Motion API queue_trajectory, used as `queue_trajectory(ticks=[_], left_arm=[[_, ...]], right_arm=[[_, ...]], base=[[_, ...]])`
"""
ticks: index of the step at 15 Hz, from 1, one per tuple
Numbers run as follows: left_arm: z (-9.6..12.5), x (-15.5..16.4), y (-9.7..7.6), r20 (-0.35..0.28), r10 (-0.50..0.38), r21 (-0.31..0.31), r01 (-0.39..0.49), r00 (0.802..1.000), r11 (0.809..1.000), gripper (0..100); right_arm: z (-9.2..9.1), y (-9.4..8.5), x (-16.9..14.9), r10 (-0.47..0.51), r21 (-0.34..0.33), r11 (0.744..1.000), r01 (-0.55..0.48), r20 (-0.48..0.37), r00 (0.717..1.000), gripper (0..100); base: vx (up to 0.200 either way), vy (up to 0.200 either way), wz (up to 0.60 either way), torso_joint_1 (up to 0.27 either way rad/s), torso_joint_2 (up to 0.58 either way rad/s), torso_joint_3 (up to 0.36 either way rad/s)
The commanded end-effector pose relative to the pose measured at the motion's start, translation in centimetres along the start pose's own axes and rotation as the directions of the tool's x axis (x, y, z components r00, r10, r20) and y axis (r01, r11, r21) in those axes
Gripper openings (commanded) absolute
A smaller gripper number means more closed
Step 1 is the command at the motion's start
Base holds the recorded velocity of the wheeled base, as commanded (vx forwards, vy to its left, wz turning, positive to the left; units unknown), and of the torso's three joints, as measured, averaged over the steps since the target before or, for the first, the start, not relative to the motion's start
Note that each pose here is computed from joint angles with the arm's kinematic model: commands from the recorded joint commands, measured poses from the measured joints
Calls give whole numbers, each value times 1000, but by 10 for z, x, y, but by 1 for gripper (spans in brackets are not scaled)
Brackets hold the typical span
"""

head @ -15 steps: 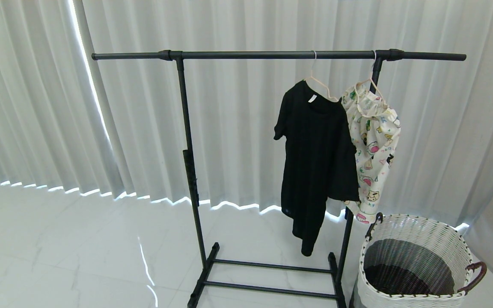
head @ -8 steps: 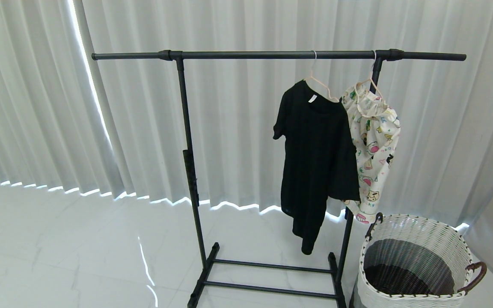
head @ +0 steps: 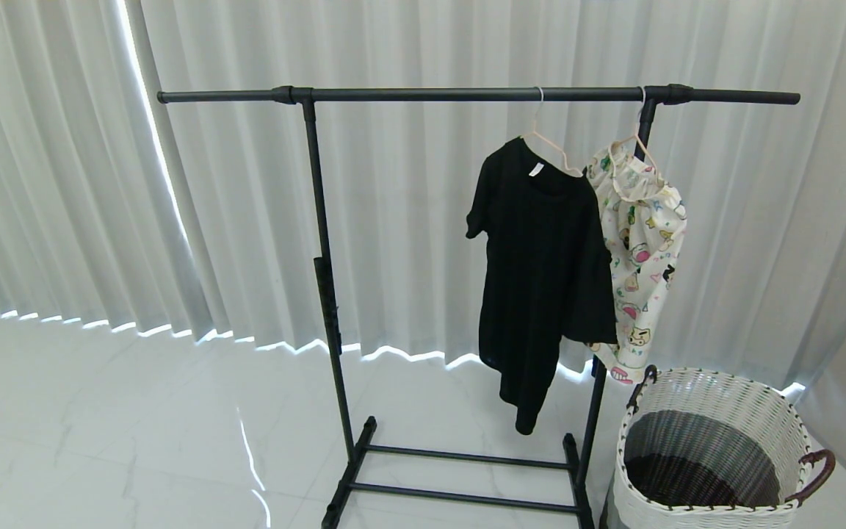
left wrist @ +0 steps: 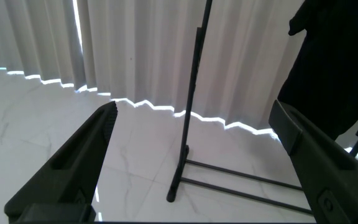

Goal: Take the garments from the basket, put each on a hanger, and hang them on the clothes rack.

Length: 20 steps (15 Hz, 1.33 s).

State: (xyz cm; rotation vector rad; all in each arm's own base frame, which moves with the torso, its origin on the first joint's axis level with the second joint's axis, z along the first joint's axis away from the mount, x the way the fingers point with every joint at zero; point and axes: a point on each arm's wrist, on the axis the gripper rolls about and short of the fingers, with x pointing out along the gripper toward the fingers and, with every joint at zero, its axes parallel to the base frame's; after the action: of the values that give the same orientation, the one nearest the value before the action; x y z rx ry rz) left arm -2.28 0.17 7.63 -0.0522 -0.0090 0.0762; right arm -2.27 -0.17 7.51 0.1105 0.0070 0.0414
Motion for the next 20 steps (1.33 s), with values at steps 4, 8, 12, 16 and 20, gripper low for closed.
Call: queue_trajectory(ticks=[4,8,12,16,20], left_arm=[[0,0,0,1,0,0,0,1000,1000,100],[0,0,0,1,0,0,0,1000,1000,100],[0,0,0,1,0,0,0,1000,1000,100],[0,0,0,1,0,0,0,1000,1000,100],[0,0,0,1,0,0,0,1000,1000,100]], right_arm=[[0,0,0,0,0,1000,0,0,1000,100],[0,0,0,0,0,1000,0,0,1000,100],[0,0,0,0,0,1000,0,0,1000,100],[0,0,0,1,0,1000,-1,0,1000,100],[0,0,0,0,0,1000,0,0,1000,100]], base=[[0,0,0,0,0,0],[0,0,0,0,0,0],[0,0,0,0,0,0],[0,0,0,0,0,0],[0,0,0,0,0,0]])
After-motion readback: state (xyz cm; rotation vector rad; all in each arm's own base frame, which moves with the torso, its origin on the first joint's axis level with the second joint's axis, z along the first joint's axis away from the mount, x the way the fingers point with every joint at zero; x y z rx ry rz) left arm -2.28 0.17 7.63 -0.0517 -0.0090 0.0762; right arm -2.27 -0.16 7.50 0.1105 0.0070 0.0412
